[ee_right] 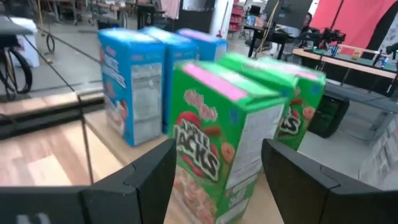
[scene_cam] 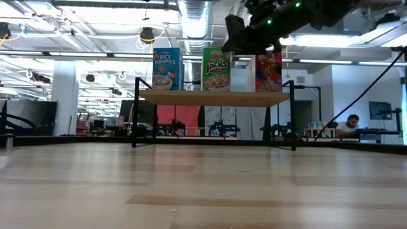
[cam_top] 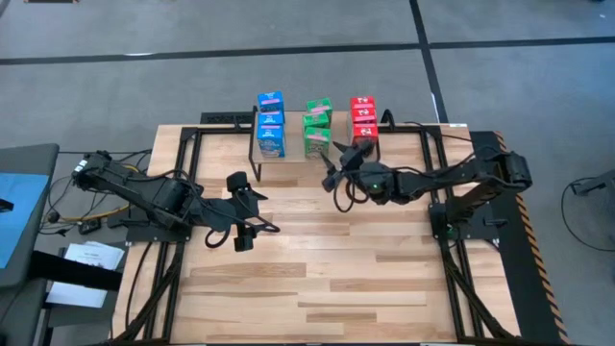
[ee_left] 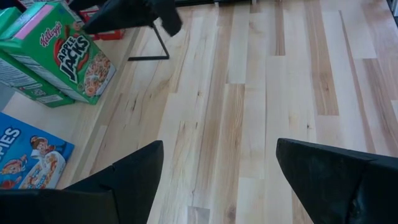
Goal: Stack cereal on shelf
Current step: Put the green cereal box on the shelf aligned with the other green cereal boxes
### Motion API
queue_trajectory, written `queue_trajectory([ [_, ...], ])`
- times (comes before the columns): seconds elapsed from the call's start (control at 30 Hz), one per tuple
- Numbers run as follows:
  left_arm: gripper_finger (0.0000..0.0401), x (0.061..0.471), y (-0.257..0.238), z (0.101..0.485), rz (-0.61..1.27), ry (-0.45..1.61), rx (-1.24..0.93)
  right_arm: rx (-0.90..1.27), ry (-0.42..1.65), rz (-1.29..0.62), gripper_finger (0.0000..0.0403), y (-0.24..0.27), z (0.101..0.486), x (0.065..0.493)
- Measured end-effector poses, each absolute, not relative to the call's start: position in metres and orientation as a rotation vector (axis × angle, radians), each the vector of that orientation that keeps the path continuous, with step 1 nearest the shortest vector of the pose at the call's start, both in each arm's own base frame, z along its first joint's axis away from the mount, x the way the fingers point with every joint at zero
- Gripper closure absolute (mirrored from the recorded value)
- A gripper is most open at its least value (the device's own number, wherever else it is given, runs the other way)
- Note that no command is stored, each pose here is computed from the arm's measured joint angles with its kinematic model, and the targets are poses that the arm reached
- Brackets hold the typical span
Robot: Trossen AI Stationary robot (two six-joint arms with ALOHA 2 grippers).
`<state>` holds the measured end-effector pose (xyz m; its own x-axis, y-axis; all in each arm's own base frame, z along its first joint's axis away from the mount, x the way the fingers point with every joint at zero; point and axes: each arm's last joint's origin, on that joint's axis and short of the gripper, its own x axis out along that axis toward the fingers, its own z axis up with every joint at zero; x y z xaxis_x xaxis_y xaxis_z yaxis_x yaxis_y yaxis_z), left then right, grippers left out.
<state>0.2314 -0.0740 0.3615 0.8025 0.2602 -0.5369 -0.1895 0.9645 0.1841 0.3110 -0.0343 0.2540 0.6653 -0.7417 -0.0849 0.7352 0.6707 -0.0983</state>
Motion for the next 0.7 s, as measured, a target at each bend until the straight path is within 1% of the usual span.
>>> queue_trajectory([
  [0.2,0.0098,0.231,-0.074,0.361,0.239,0.593,0.123,-0.102,0.158,-0.839,0.0142,-0.013,0.251,0.31],
  [0.27,0.0098,0.231,-0.074,0.362,0.239,0.593,0.123,-0.121,0.163,-0.814,0.0142,-0.008,0.252,0.311],
  [0.37,0.0098,0.231,-0.074,0.362,0.239,0.593,0.123,-0.183,0.189,-0.726,0.0142,-0.002,0.251,0.312],
  [0.47,0.0098,0.231,-0.074,0.362,0.24,0.592,0.123,-0.238,0.217,-0.649,0.0142,-0.005,0.248,0.315],
  [0.7,0.0098,0.232,-0.074,0.362,0.24,0.589,0.121,-0.225,0.212,-0.618,0.0142,-0.023,0.249,0.316],
])
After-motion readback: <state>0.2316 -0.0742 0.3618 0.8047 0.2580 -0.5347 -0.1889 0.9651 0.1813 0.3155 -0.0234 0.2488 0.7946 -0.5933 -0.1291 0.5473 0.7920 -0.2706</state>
